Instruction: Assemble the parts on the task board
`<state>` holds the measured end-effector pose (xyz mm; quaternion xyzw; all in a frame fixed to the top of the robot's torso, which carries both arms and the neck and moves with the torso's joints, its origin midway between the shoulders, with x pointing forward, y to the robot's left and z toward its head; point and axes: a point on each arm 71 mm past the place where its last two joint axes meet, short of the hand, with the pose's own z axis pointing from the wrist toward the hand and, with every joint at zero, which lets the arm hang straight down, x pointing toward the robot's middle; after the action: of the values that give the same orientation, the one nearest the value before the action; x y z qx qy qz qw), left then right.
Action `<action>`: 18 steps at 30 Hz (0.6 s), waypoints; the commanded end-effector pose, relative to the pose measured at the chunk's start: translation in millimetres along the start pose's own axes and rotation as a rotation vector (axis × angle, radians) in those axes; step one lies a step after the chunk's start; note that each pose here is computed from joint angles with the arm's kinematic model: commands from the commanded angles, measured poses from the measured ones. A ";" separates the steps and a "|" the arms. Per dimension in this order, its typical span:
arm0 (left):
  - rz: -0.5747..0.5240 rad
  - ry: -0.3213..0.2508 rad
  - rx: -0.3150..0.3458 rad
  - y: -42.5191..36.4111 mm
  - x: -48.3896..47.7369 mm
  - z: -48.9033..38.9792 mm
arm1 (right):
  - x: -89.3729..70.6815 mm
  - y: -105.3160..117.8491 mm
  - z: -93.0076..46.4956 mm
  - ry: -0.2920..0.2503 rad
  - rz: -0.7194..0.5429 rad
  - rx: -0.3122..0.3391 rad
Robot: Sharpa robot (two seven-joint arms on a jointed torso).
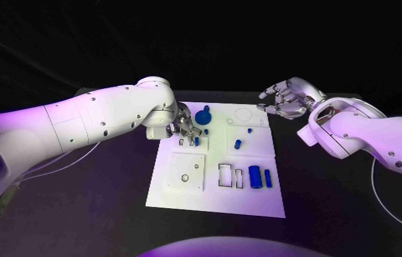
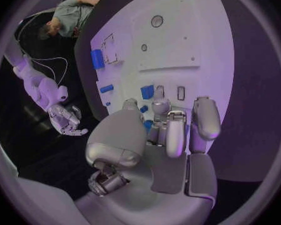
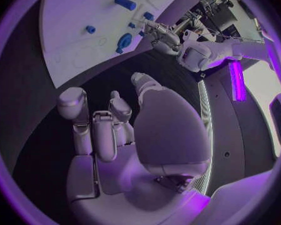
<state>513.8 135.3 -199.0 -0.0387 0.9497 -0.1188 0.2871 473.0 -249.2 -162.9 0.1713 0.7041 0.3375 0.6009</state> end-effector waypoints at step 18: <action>-0.008 0.021 0.008 -4.3 1.5 3.8 | 3.0 -1.0 0.2 0.021 -0.003 0.007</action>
<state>516.1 132.8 -201.3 -0.0444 0.9501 -0.1201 0.2844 473.1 -249.4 -164.5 0.1731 0.7064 0.3354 0.5989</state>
